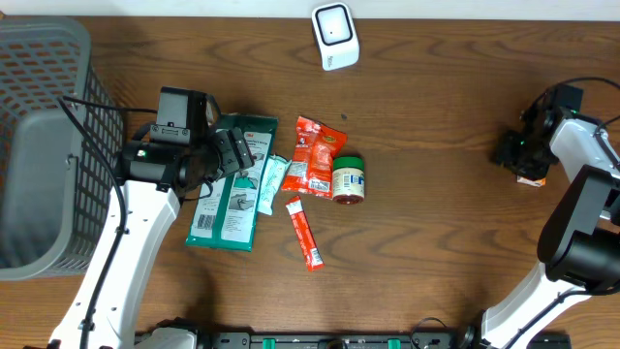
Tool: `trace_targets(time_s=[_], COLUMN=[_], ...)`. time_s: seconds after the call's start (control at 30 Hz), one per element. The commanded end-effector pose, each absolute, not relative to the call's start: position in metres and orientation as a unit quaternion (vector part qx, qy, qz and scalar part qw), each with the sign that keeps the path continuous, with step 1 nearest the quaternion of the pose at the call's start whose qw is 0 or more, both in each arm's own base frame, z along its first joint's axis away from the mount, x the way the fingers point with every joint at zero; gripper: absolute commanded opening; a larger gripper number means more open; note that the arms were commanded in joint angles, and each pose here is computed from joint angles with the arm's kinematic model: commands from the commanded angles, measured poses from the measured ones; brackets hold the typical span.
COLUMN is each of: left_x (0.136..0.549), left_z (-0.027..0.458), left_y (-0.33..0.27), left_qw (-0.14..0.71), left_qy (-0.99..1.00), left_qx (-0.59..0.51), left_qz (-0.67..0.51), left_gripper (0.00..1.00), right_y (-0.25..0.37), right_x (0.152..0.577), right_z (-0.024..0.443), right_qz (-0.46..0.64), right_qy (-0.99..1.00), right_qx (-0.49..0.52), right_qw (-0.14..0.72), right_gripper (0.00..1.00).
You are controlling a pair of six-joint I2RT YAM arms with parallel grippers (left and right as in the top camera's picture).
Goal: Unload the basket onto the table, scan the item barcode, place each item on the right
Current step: 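Move the right gripper left over the green-lidded jar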
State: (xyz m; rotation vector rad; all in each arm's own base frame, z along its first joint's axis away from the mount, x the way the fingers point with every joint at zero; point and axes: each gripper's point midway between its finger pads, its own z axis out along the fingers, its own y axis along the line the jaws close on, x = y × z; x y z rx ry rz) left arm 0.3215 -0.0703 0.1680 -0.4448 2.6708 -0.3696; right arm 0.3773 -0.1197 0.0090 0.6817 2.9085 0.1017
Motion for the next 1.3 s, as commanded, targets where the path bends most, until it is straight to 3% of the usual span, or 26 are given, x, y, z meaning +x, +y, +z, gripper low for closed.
trace_targets(time_s=[0.0,0.17,0.4,0.5,0.53,0.57,0.67,0.77,0.93,1.27], left_x=[0.325,0.325,0.325,0.325,0.325,0.325,0.325,0.325,0.325,0.325], left_z=[0.175,0.175,0.175,0.175,0.175,0.175,0.175,0.175,0.175,0.175], left_y=[-0.068,-0.068,-0.068,-0.068,-0.068,-0.068,-0.068,-0.068,-0.068,-0.068], left_qw=[0.215,0.215,0.215,0.215,0.215,0.215,0.215,0.215,0.215,0.215], left_qy=[0.955,0.955,0.955,0.955,0.955,0.955,0.955,0.955,0.955,0.955], left_qx=[-0.158,-0.158,-0.158,-0.158,-0.158,-0.158,-0.158,-0.158,-0.158,-0.158], left_qz=[-0.13,-0.13,-0.13,-0.13,-0.13,-0.13,-0.13,-0.13,-0.13,-0.13], left_gripper=[0.87,0.87,0.87,0.87,0.87,0.87,0.87,0.87,0.87,0.87], right_y=[-0.111,-0.063,0.034,0.086,0.105,0.123,0.178,0.204,0.209,0.206], right_x=[0.39,0.396,0.375,0.362,0.357,0.352,0.335,0.327,0.326,0.349], right_z=[0.04,0.1,0.162,0.17,0.171,0.172,0.172,0.16,0.138,0.146], right_qz=[0.058,0.107,0.128,0.144,0.156,0.173,0.227,0.219,0.154,0.13], right_qy=[0.969,0.969,0.973,0.972,0.97,0.967,0.952,0.96,0.98,0.986], right_qx=[0.218,0.16,0.038,-0.025,-0.049,-0.07,-0.134,-0.112,-0.041,-0.009], right_qw=[0.104,0.157,0.188,0.184,0.18,0.175,0.154,0.134,0.118,0.103], right_gripper=[0.59,0.61,0.65,0.81,0.97,0.99,0.99,0.97,0.8,0.8])
